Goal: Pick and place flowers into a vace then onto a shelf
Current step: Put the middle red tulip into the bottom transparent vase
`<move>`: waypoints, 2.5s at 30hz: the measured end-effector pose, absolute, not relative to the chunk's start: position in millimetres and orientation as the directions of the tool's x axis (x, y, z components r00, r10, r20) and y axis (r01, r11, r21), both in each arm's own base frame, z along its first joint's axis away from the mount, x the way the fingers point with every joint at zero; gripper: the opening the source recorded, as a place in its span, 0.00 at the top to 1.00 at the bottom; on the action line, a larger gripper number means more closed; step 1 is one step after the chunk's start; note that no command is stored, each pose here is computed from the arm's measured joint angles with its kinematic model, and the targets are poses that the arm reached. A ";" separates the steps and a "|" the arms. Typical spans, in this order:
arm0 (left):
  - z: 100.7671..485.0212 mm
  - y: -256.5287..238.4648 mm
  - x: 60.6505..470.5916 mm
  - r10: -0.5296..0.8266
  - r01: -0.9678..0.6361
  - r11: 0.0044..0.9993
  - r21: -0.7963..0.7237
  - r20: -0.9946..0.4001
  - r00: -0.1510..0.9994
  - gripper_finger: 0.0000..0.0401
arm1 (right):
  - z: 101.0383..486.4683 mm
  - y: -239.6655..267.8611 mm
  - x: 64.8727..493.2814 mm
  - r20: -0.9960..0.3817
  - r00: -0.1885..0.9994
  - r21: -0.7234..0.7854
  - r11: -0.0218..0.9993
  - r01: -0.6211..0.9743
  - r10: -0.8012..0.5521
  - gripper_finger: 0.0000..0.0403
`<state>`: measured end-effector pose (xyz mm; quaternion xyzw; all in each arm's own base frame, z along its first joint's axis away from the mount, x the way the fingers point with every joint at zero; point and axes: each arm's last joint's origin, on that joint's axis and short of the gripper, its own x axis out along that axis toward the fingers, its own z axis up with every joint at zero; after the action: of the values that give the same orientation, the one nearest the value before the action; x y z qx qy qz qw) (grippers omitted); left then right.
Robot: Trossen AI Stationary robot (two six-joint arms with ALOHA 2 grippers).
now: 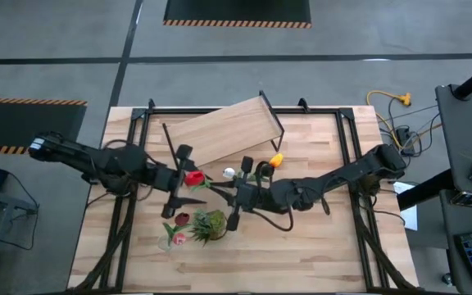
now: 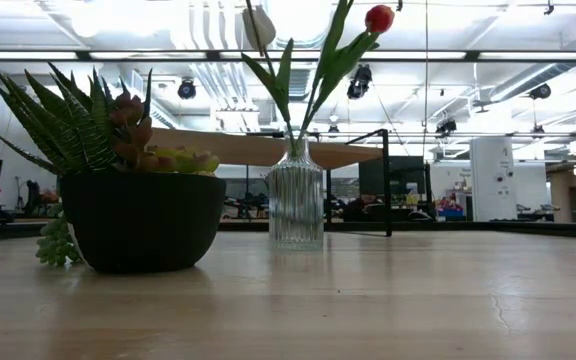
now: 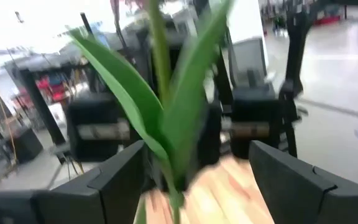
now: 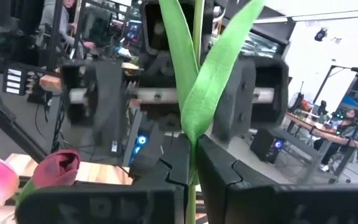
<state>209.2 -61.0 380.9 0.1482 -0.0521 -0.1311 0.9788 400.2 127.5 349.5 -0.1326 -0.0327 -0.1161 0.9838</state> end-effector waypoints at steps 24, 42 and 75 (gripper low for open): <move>387.5 -60.1 222.8 -0.135 0.079 0.959 0.273 0.195 0.971 0.59 | 350.3 124.6 399.7 0.081 0.976 -0.262 0.940 0.217 -0.202 0.97; 400.4 -55.6 208.3 -0.127 0.060 0.969 0.242 0.272 0.954 1.00 | 370.8 115.6 373.9 -0.022 0.978 -0.201 0.959 0.200 -0.209 0.80; 458.6 -36.6 140.4 -0.007 0.007 1.000 0.007 -0.050 0.999 1.00 | 330.1 149.1 253.3 -0.403 0.866 -0.262 0.944 0.199 -0.295 0.56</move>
<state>140.4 -36.6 458.6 0.0035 0.0249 -0.0036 0.9997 253.3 149.1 330.1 -0.1061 0.2242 -0.1286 0.9602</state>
